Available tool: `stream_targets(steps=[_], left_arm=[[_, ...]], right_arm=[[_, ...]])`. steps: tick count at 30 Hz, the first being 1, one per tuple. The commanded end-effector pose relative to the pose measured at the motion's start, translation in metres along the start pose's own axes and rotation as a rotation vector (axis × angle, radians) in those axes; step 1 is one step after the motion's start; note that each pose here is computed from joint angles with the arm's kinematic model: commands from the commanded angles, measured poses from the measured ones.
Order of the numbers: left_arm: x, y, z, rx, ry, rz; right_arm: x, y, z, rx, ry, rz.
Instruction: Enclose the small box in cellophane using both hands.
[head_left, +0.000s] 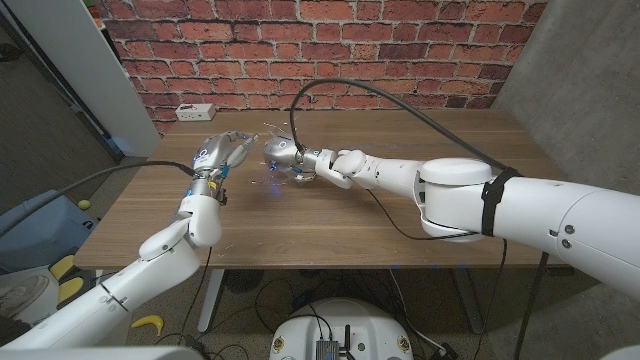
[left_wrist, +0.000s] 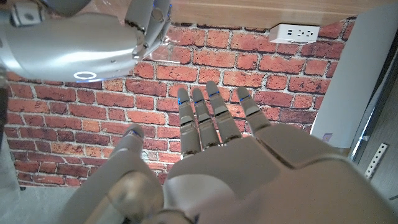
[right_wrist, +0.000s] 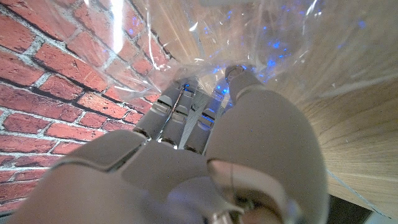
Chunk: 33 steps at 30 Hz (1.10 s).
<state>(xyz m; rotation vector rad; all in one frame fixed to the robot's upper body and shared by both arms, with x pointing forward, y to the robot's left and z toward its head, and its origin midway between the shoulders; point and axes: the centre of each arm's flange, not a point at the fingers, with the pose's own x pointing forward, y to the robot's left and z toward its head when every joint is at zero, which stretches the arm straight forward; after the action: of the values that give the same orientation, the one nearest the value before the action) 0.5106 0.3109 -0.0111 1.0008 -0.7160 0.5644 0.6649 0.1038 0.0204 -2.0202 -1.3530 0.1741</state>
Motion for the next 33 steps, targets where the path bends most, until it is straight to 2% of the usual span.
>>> stream_targets(steps=[1, 9, 16, 21, 26, 33], left_arm=[[0.0, 0.006, -0.005, -0.118, -0.045, 0.049], [0.014, 0.006, -0.008, -0.127, -0.032, -0.037], [0.046, -0.001, -0.022, -0.197, 0.018, -0.19], [0.073, -0.009, -0.022, -0.203, 0.038, -0.304], [0.094, -0.017, -0.015, -0.203, 0.011, -0.361], [0.12, -0.02, -0.005, -0.303, -0.054, -0.393]], right_arm=[[0.015, 0.0, 0.014, 0.05, 0.036, 0.094], [0.016, 0.004, 0.015, 0.057, 0.05, 0.147], [0.013, 0.006, 0.017, 0.053, 0.028, 0.128], [0.01, 0.007, 0.019, 0.054, 0.009, 0.11], [0.008, 0.007, 0.02, 0.05, -0.005, 0.094], [0.008, 0.007, 0.021, 0.04, -0.02, 0.095]])
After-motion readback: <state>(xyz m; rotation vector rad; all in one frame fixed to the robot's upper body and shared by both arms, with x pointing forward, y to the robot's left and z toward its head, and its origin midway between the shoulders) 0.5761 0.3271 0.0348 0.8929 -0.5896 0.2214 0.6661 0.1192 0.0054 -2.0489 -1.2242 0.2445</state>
